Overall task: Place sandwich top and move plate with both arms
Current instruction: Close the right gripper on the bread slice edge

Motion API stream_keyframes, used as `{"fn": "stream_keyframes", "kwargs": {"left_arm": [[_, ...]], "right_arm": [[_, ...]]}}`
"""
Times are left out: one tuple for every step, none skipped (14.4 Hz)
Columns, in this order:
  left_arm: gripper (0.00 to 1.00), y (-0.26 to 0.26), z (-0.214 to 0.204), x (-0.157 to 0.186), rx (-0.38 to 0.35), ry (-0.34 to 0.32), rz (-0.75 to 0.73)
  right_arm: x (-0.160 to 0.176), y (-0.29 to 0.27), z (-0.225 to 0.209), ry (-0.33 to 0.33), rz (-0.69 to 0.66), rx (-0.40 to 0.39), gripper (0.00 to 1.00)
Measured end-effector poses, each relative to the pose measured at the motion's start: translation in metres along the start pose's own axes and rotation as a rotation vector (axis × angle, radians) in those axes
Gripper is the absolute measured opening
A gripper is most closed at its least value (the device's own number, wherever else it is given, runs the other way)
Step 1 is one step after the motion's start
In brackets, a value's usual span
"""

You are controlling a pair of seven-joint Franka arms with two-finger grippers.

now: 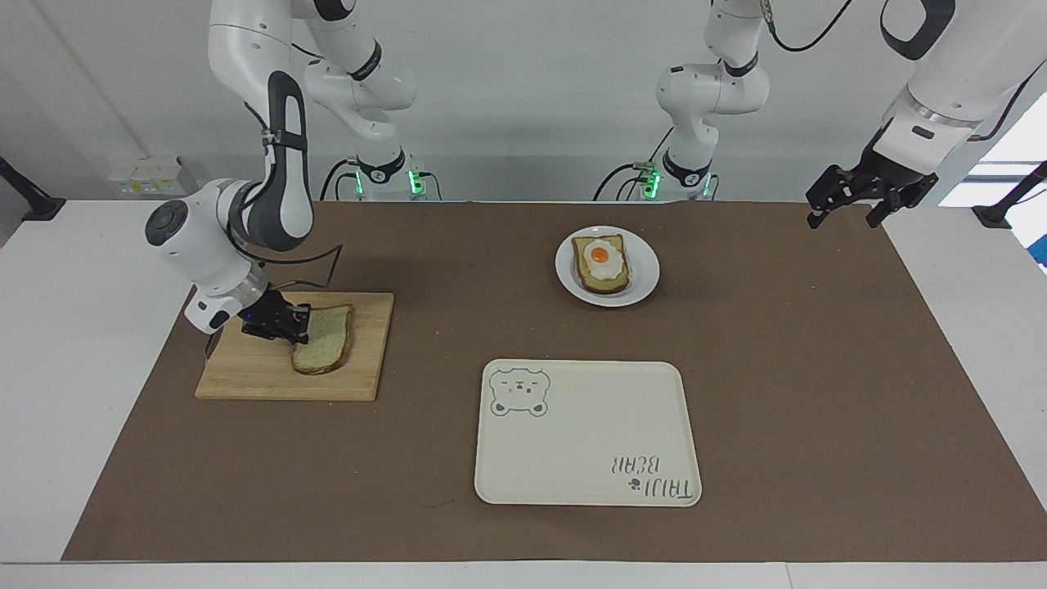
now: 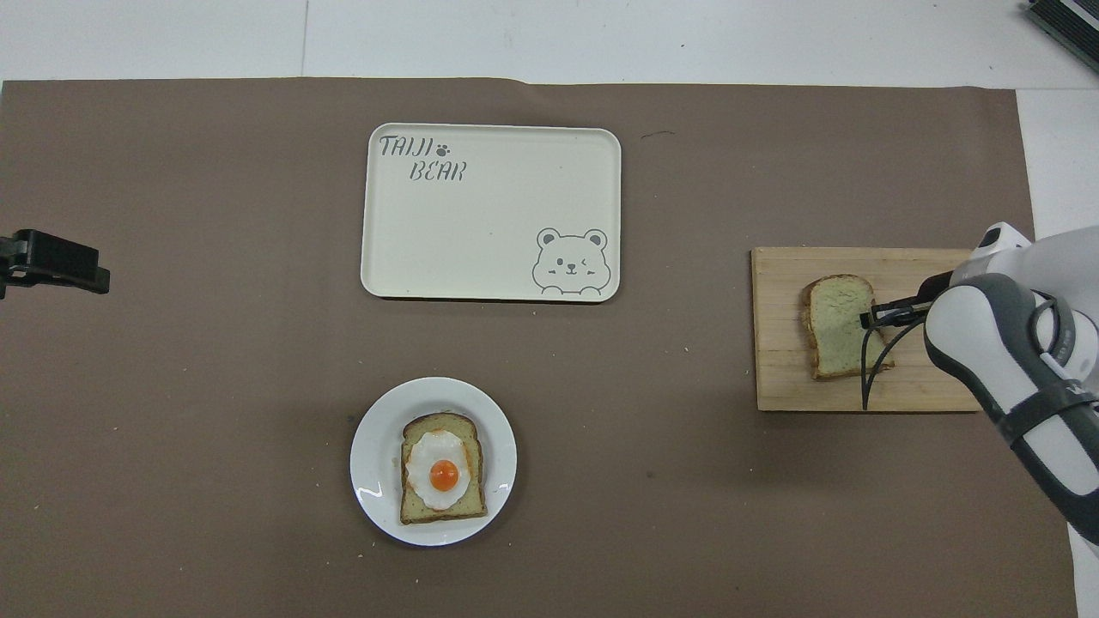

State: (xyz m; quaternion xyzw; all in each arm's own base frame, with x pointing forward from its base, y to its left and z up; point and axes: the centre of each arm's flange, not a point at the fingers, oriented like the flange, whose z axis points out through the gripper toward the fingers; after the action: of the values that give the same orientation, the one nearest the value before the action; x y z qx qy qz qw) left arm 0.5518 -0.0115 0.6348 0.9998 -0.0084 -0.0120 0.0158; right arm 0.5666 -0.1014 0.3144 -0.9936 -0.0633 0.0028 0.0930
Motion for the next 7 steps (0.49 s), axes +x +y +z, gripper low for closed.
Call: {"fn": "stream_keyframes", "kwargs": {"left_arm": [[1.0,0.0,0.0,0.0,0.0,0.0,0.0],[1.0,0.0,0.0,0.0,0.0,0.0,0.0],[1.0,0.0,0.0,0.0,0.0,0.0,0.0],[1.0,0.0,0.0,0.0,0.0,0.0,0.0],[1.0,0.0,0.0,0.0,0.0,0.0,0.0],[1.0,0.0,0.0,0.0,0.0,0.0,0.0],[1.0,0.0,0.0,0.0,0.0,0.0,0.0]], "right_arm": [[0.001,-0.001,-0.001,0.0,-0.001,0.001,0.08],[0.002,-0.002,-0.003,0.001,-0.004,0.001,0.08],[0.004,-0.003,-0.005,-0.001,-0.009,0.004,0.08],[0.005,-0.005,-0.008,-0.008,-0.014,0.009,0.08],[0.007,-0.008,-0.011,-0.014,-0.02,0.015,0.08],[0.01,-0.011,-0.016,-0.022,-0.028,0.022,0.08],[0.012,-0.013,-0.022,-0.029,-0.036,0.028,0.08]]}}
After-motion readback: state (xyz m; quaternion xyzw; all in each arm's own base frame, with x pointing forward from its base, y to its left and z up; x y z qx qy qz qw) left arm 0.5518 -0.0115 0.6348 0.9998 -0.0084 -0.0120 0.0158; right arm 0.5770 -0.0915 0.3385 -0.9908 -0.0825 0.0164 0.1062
